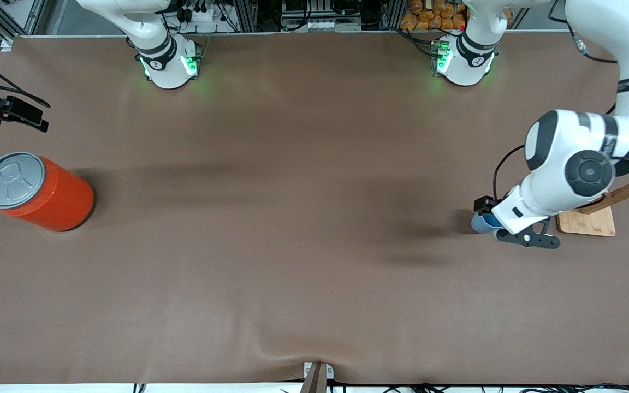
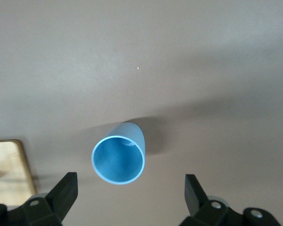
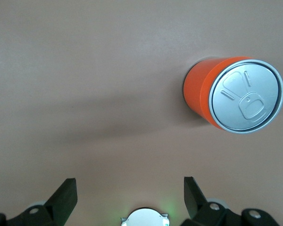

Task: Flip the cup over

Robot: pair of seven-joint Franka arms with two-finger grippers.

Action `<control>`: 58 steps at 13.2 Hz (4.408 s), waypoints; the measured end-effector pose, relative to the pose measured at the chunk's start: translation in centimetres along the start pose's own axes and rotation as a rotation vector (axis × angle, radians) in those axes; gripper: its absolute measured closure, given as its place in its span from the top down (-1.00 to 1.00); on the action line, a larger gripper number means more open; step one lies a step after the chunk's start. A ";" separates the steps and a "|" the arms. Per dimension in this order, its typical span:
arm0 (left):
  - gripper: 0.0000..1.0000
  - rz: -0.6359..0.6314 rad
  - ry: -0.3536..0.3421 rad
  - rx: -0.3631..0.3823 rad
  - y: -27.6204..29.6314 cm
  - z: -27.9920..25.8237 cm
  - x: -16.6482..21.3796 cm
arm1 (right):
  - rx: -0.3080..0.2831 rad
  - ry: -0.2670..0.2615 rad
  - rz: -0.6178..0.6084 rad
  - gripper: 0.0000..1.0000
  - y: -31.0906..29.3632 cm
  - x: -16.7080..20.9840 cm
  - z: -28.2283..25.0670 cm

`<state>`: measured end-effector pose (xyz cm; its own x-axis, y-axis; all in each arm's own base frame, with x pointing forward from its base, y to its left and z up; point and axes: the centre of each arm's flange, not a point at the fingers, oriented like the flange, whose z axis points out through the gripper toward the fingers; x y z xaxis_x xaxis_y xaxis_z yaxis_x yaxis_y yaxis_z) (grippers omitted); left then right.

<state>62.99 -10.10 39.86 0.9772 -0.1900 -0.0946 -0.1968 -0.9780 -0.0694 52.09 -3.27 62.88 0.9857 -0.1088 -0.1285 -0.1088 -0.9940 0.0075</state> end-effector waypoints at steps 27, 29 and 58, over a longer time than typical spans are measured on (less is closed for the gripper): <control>1.00 -0.119 0.133 -0.038 -3.1 -24.7 -13.6 | 0.034 0.011 0.016 1.00 0.1 -1.6 -1.5; 1.00 -0.112 0.131 -0.034 -2.7 -24.5 -13.0 | 0.035 0.020 0.016 1.00 0.1 -2.0 -2.0; 1.00 -0.120 0.119 -0.040 -4.6 -24.2 -11.7 | 0.034 0.007 0.014 1.00 0.0 -2.3 -1.9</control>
<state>54.34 -5.47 65.35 0.9965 -0.0779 0.0304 -0.0769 -0.9965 -0.0331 50.07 -3.03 65.03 0.9850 -0.1225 -0.1217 -0.1264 -0.9917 -0.0245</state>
